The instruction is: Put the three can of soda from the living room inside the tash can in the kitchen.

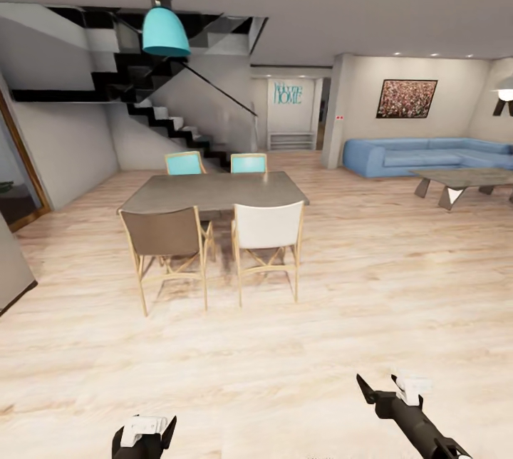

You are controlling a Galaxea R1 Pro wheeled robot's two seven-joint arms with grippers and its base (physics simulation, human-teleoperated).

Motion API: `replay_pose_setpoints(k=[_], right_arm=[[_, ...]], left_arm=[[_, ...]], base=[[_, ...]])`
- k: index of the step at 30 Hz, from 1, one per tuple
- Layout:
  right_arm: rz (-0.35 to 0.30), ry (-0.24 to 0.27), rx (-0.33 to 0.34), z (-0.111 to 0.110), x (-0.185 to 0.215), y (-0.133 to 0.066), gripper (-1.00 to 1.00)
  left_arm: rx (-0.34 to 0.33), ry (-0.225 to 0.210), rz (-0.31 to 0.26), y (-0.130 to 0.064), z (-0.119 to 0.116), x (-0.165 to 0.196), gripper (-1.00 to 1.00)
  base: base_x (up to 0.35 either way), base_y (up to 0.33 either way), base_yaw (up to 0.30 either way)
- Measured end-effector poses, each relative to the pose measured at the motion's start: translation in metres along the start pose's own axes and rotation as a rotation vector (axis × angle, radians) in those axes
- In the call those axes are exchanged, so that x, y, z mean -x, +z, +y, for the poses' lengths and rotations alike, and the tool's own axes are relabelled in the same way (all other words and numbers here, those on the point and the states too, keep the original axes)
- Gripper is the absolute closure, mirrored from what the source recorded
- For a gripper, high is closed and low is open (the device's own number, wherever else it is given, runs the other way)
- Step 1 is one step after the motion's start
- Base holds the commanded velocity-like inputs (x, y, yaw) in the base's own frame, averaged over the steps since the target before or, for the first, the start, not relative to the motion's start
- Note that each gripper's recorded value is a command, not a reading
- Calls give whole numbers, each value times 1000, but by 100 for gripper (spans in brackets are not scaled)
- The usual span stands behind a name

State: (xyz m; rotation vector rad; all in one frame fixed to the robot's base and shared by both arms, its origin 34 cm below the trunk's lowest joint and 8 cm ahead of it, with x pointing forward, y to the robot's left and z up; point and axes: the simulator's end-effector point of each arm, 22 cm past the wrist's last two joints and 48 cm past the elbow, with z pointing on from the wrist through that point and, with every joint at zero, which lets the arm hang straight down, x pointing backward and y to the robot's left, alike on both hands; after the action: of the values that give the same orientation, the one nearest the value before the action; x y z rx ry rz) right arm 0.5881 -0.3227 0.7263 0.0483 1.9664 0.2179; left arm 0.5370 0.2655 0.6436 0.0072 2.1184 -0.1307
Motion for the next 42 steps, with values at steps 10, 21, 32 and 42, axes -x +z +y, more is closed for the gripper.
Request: replay_pose_setpoints(k=[10,21,32,42], right_arm=[[6,1,-1,-1,-3,0,-100],[13,2,-9,-2,-6,1,-100],[20,2,-12,-4,-9,1,-100],[27,2,-14,-5,-12,2,-100]], left_arm=[[-5,38,11,0,-2,-4,-100],[-12,101,52,0,-3,-22,-100],[-12,101,74,-1,-2,-31,-100],[-13,100,81,-1,-3,-35,-100]], base=[[2,-278,-221],[0,-290,-221],[0,-293,-221],[0,-293,-221]])
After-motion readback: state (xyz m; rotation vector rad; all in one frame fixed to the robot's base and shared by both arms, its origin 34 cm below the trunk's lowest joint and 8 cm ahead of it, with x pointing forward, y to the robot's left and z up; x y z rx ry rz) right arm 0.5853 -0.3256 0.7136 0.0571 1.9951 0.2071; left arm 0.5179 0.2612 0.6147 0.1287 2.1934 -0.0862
